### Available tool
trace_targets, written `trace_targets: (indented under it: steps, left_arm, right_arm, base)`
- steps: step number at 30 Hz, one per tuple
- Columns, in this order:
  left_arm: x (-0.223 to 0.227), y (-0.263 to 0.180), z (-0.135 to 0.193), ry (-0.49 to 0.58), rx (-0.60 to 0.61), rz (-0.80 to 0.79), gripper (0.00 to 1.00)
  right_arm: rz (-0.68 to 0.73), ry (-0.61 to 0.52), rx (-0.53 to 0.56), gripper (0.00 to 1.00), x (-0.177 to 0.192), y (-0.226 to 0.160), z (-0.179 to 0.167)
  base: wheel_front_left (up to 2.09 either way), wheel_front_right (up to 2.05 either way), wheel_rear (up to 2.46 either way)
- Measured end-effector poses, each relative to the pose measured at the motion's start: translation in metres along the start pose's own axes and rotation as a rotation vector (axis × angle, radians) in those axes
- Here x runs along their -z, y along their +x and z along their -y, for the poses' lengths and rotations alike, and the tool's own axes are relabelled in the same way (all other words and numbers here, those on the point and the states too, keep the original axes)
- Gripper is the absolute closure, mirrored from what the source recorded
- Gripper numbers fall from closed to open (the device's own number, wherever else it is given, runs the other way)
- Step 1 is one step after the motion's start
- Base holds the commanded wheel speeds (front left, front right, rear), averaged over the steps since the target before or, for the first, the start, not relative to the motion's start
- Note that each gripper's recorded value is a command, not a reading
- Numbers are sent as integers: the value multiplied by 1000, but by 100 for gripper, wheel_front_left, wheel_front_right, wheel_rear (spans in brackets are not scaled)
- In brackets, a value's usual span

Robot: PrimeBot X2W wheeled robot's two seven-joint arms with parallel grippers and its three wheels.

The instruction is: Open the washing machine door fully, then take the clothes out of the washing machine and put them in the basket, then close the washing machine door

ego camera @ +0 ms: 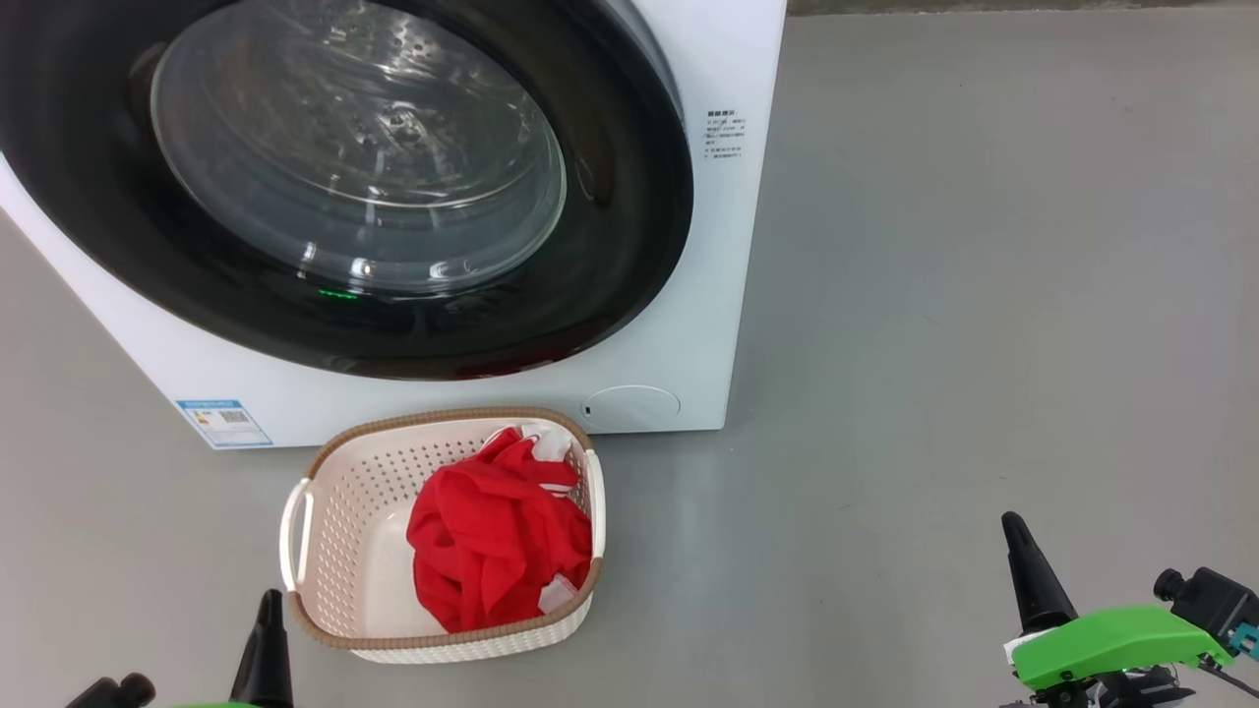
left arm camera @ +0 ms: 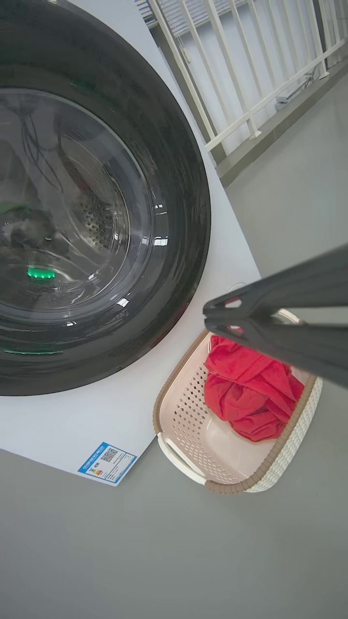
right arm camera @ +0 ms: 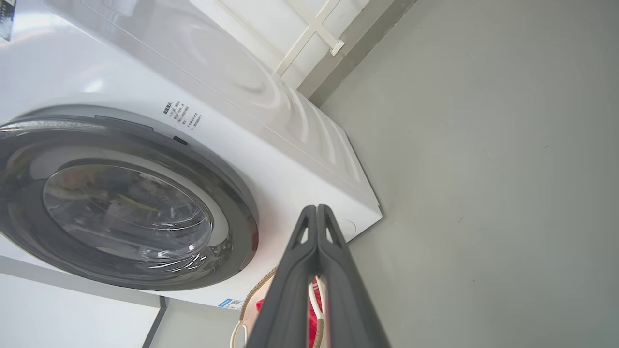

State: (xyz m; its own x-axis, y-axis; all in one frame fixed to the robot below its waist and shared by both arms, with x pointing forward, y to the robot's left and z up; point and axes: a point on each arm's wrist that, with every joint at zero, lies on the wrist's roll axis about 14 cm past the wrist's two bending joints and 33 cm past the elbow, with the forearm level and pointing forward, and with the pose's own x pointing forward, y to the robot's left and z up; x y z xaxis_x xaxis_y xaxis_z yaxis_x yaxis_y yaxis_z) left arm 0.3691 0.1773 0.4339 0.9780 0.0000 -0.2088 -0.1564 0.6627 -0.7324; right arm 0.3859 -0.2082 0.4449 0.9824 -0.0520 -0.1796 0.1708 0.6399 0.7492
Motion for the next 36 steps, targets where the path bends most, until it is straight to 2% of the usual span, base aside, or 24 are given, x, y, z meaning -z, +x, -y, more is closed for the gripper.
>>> trace_targets:
  steps: [36]
  left_arm:
    - [-17, -1, 11, -382, 38, 13, 100]
  right_arm:
    - [18, 368, -54, 100, -15, -2, -20]
  base:
    - [0, 0, 0]
